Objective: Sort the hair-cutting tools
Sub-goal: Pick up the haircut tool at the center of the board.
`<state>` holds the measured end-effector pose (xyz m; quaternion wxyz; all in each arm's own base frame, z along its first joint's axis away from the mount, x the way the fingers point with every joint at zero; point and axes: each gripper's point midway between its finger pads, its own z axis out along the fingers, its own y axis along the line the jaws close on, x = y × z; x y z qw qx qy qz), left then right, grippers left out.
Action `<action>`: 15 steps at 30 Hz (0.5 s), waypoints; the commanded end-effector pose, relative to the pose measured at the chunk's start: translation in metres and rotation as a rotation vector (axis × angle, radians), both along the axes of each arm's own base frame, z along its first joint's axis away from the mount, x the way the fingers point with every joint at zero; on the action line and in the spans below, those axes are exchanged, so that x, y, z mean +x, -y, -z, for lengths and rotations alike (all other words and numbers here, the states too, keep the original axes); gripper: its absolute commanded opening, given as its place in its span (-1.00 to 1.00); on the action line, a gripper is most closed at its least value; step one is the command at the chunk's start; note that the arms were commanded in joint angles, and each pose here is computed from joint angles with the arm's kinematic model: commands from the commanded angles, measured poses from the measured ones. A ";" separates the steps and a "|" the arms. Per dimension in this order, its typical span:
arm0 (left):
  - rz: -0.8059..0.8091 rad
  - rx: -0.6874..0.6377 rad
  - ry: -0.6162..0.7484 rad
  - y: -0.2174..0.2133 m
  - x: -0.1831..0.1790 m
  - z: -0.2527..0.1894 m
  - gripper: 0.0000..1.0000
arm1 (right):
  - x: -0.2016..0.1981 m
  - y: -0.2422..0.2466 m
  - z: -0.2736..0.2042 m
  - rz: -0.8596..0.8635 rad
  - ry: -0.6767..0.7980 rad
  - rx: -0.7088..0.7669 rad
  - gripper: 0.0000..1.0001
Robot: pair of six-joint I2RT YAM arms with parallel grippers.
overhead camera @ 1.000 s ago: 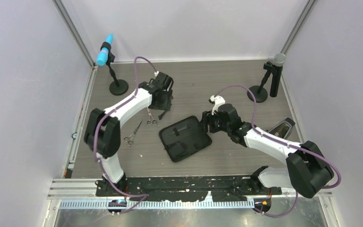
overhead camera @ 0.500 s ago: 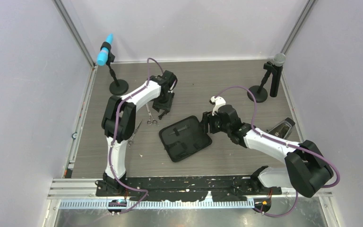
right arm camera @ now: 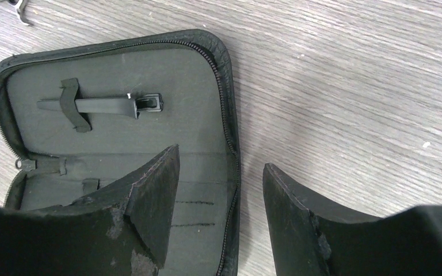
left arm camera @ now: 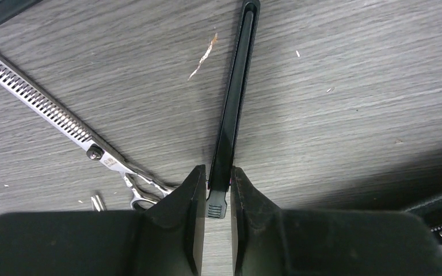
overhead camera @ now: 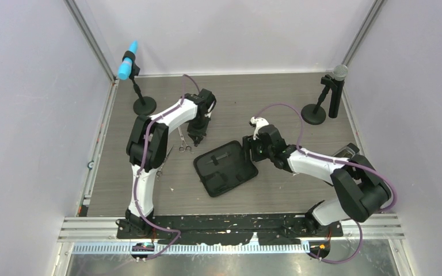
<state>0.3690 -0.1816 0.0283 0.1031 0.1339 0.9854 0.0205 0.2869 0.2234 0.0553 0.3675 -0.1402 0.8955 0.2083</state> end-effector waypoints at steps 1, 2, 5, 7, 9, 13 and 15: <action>0.036 -0.047 0.084 0.002 0.001 -0.043 -0.86 | 0.018 -0.007 -0.011 0.007 0.025 -0.011 0.25; 0.038 -0.055 0.098 0.002 -0.001 -0.050 -0.86 | 0.019 -0.006 -0.007 0.005 0.016 -0.023 0.25; 0.052 -0.067 0.123 0.001 -0.014 -0.070 -0.86 | 0.021 -0.005 -0.002 -0.013 -0.004 -0.070 0.23; 0.065 -0.066 0.125 -0.001 -0.027 -0.080 -0.86 | 0.022 -0.003 0.003 -0.015 -0.020 -0.103 0.20; 0.081 -0.068 0.118 -0.003 -0.043 -0.087 -0.86 | 0.022 -0.002 0.008 -0.020 -0.034 -0.123 0.17; 0.126 -0.079 0.102 -0.004 -0.082 -0.093 -0.85 | 0.021 -0.003 0.013 -0.042 -0.049 -0.138 0.02; 0.148 -0.082 0.085 -0.005 -0.101 -0.092 -0.86 | 0.020 -0.002 0.015 -0.047 -0.053 -0.145 -0.07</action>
